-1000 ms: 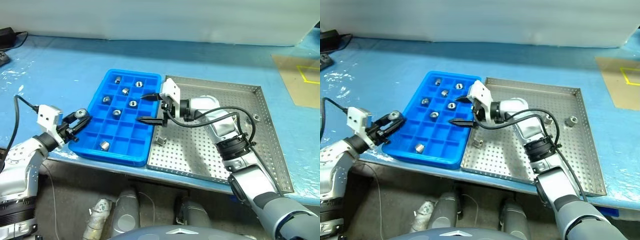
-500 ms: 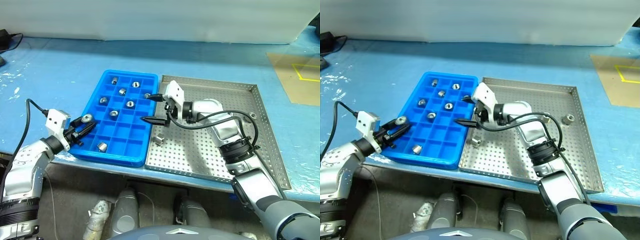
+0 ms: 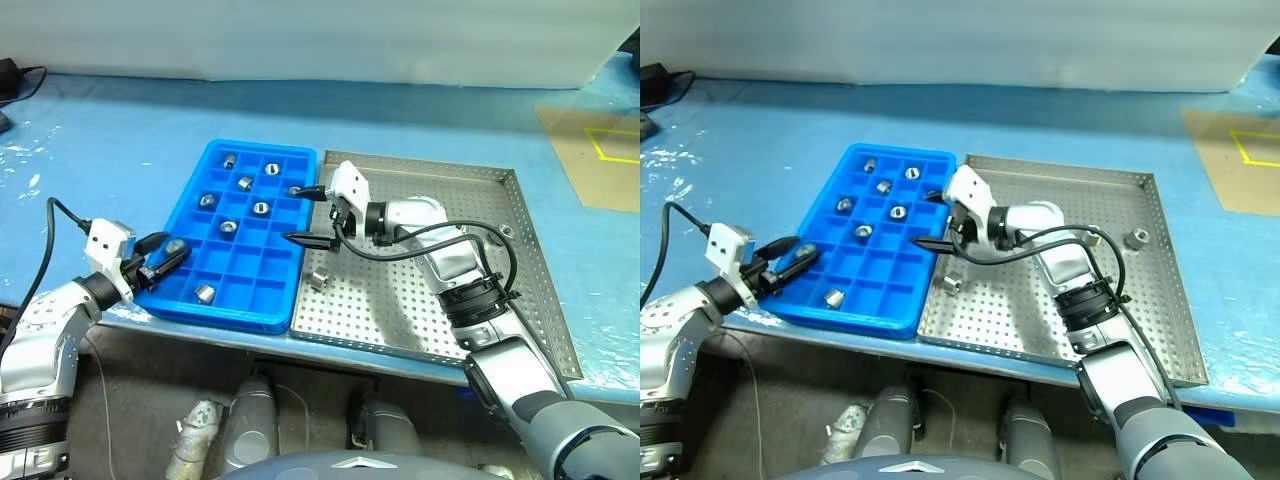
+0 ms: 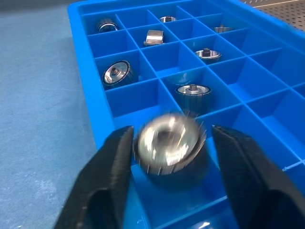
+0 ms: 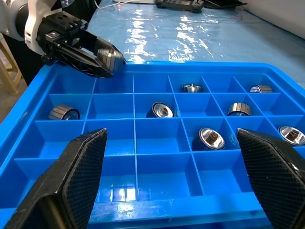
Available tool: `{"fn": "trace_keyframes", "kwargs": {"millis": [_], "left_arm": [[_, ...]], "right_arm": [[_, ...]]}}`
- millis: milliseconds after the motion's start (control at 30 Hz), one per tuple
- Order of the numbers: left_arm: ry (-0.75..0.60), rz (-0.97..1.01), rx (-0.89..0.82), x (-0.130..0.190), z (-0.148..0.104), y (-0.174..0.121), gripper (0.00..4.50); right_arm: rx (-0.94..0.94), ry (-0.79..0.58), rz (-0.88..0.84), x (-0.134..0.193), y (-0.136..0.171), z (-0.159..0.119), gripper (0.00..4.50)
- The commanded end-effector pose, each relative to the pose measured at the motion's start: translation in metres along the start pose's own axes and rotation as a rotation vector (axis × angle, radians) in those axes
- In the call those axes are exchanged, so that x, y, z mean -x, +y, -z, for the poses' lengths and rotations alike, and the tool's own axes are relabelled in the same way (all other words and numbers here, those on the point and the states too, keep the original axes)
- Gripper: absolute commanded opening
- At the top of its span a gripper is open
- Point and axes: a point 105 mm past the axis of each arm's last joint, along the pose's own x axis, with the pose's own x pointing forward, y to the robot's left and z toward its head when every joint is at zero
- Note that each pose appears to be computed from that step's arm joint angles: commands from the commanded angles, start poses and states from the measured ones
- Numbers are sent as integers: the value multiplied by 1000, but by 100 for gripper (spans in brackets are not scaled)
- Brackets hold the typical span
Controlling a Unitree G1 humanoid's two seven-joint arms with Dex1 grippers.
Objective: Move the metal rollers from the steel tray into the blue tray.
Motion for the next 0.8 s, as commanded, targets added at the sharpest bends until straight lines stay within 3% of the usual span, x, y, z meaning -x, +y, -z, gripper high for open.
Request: {"fn": "trace_keyframes", "kwargs": {"millis": [33, 200, 433, 667, 800], "left_arm": [[-26, -14, -29, 0, -12, 4, 305], [-55, 2, -35, -5, -24, 4, 305], [-181, 103, -37, -24, -66, -19, 305], [-287, 305, -48, -47, -116, -42, 305], [-289, 426, -36, -60, -123, -62, 305]], "right_arm": [[26, -32, 12, 2, -1, -9, 450], [26, -30, 23, 3, -2, -8, 450], [28, -29, 43, 6, -4, -8, 450], [37, 14, 161, 37, -24, -4, 450], [24, 42, 190, 49, -22, 3, 450]]}}
